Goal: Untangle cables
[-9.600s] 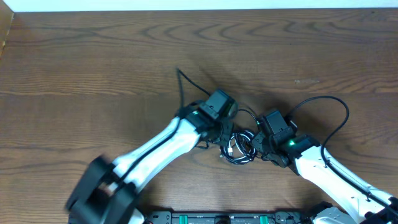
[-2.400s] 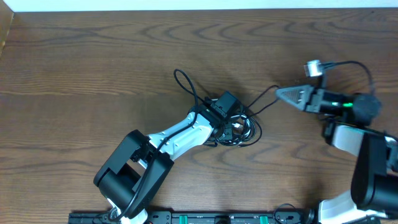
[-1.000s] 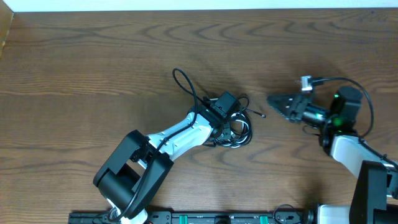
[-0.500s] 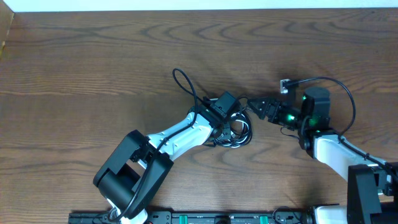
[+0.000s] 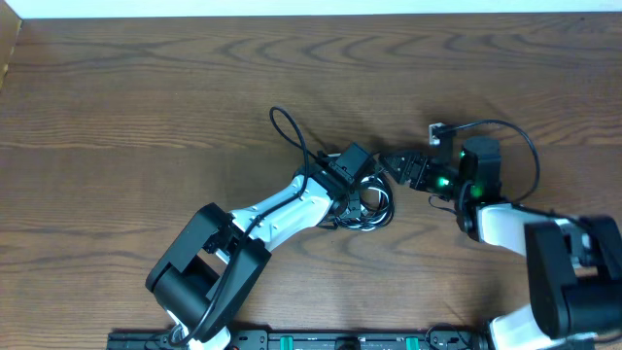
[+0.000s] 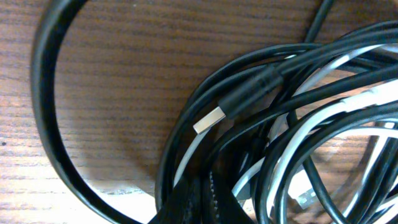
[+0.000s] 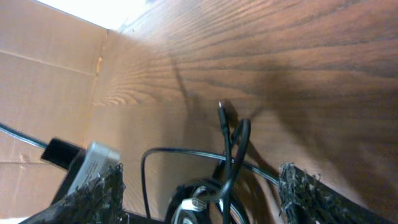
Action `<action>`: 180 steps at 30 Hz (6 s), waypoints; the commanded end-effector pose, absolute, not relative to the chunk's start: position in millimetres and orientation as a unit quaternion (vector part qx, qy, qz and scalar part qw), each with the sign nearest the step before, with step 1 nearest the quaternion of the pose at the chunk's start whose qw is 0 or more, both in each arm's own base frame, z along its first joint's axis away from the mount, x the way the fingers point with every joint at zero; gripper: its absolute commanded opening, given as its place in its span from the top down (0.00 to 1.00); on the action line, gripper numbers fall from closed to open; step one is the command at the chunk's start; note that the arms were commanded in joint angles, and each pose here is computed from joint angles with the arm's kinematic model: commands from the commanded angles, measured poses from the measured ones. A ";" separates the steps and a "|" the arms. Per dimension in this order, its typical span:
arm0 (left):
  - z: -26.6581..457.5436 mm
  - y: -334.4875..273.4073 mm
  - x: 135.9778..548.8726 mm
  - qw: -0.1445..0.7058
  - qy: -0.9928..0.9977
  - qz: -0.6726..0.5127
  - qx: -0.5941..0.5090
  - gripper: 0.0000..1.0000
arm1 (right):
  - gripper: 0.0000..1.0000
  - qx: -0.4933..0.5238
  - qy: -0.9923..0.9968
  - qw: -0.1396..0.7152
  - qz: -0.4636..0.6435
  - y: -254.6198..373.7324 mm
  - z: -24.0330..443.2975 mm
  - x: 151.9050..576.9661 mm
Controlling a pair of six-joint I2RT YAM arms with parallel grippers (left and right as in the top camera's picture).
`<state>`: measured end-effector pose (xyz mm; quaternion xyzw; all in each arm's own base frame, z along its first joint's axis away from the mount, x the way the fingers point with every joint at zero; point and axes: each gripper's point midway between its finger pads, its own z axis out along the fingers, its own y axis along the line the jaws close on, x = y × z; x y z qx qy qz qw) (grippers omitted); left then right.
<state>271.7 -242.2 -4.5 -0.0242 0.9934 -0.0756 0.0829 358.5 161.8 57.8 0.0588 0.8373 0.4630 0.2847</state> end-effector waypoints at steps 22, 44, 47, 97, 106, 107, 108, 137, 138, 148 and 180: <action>-43.7 -202.3 248.8 0.043 0.998 0.005 -0.035 0.92 | 0.73 0.049 0.794 0.258 0.548 215.4 45.4 376.9; -43.7 -201.9 248.3 0.042 0.998 0.006 -0.035 0.92 | 0.99 -0.084 0.677 0.329 0.653 161.9 152.3 366.8; -43.7 -201.9 248.3 0.042 0.998 0.006 -0.035 0.92 | 0.99 -0.073 0.675 0.347 0.647 150.7 157.6 373.2; 76.0 -238.4 255.3 0.127 0.984 -0.124 0.015 0.75 | 0.77 0.114 0.916 0.089 0.375 151.5 17.1 289.8; 64.9 -256.0 261.0 0.137 0.981 -0.134 0.028 0.68 | 0.48 0.157 0.892 0.153 0.396 126.0 32.8 326.0; 61.2 -257.0 262.1 0.135 0.982 -0.132 0.028 0.68 | 0.47 0.159 0.890 0.161 0.396 122.4 34.5 330.0; 58.2 -258.6 263.4 0.135 0.982 -0.133 0.028 0.66 | 0.46 0.161 0.889 0.166 0.396 120.3 35.4 332.1; 31.4 -288.6 309.8 0.206 0.966 -0.155 0.028 0.58 | 0.08 0.189 0.895 0.201 0.351 96.9 29.2 345.5; 29.6 -286.4 307.6 0.205 0.966 -0.144 0.055 0.59 | 0.08 0.189 0.895 0.201 0.351 96.9 29.2 345.5; 24.2 -278.5 299.8 0.198 0.963 -0.110 0.147 0.58 | 0.08 0.189 0.895 0.201 0.351 97.0 29.3 345.6; 2.6 -272.6 304.6 0.201 0.963 -0.080 0.160 0.77 | 0.07 0.189 0.895 0.201 0.351 97.0 29.3 345.6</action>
